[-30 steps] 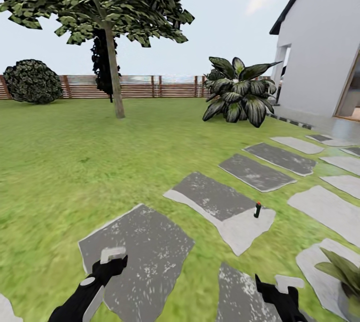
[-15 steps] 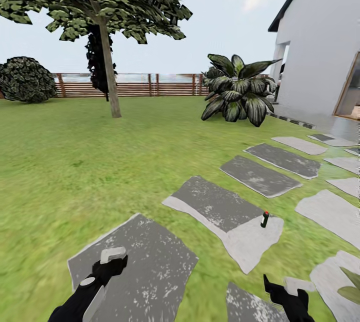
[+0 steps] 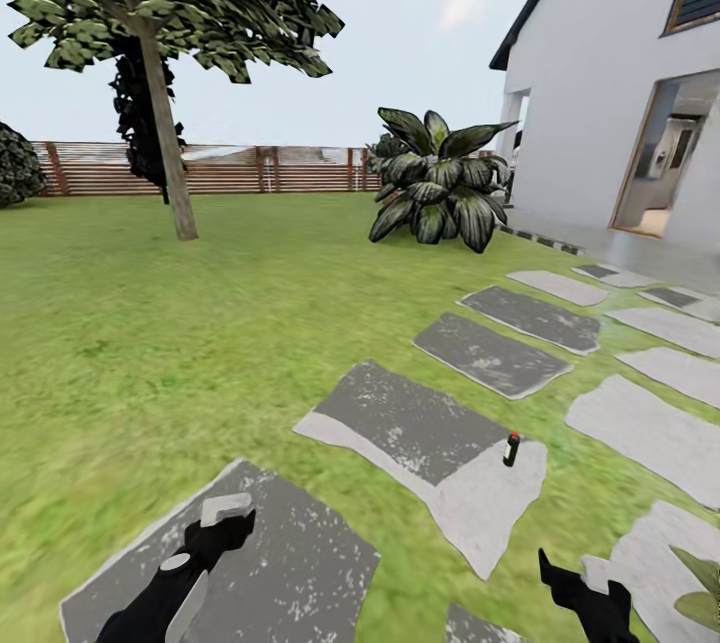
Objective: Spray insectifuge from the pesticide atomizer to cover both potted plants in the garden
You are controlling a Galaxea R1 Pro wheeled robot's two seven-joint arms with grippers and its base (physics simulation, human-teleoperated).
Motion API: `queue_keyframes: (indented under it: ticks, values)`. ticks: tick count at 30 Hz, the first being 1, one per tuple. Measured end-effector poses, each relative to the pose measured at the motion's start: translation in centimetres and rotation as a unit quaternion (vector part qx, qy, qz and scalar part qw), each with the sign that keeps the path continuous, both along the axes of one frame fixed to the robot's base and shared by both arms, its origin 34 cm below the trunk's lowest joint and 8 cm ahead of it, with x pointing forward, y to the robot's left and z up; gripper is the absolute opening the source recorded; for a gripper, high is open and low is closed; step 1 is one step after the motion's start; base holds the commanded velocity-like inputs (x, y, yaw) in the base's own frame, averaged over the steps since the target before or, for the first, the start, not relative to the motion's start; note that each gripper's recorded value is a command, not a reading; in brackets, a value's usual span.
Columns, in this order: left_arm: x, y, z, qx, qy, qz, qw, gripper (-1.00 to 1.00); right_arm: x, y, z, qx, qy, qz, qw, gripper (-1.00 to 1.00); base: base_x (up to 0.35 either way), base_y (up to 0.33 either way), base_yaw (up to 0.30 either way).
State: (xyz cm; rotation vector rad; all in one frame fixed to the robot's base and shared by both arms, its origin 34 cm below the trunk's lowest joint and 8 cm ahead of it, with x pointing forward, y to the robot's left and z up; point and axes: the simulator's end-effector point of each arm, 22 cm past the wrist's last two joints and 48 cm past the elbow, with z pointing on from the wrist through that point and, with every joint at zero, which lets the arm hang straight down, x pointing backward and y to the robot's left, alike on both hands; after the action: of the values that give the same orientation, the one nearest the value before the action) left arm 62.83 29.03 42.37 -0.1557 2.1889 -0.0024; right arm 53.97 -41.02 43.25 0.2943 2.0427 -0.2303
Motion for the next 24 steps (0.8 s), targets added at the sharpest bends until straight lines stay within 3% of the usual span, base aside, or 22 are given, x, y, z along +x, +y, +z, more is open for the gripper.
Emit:
queue_keyframes:
  ticks: [9,12,13,18,24]
  values:
    - [0.0,0.0,0.0,0.000,0.000,0.000,1.0000,1.00,0.1,-0.2,0.2,-0.003,-0.001,0.005,1.0000,1.00,0.083,0.014,-0.070]
    - [0.0,0.0,0.0,-0.001,0.000,0.000,1.0000,1.00,0.4,-0.1,0.4,-0.001,-0.003,0.025,0.9997,1.00,0.111,0.096,-0.008]
    - [0.0,0.0,0.0,-0.001,0.000,0.000,1.0000,1.00,0.8,0.3,0.7,0.008,-0.006,0.068,0.9976,1.00,0.185,0.176,-0.003]
    - [0.0,0.0,0.0,-0.001,0.000,-0.001,1.0000,1.00,1.0,1.2,1.1,0.022,-0.009,0.121,0.9924,1.00,0.207,0.199,-0.001]
    - [0.0,0.0,0.0,-0.001,0.000,-0.001,1.0000,1.00,1.0,1.5,1.2,0.026,-0.010,0.134,0.9906,1.00,0.224,0.218,0.000]
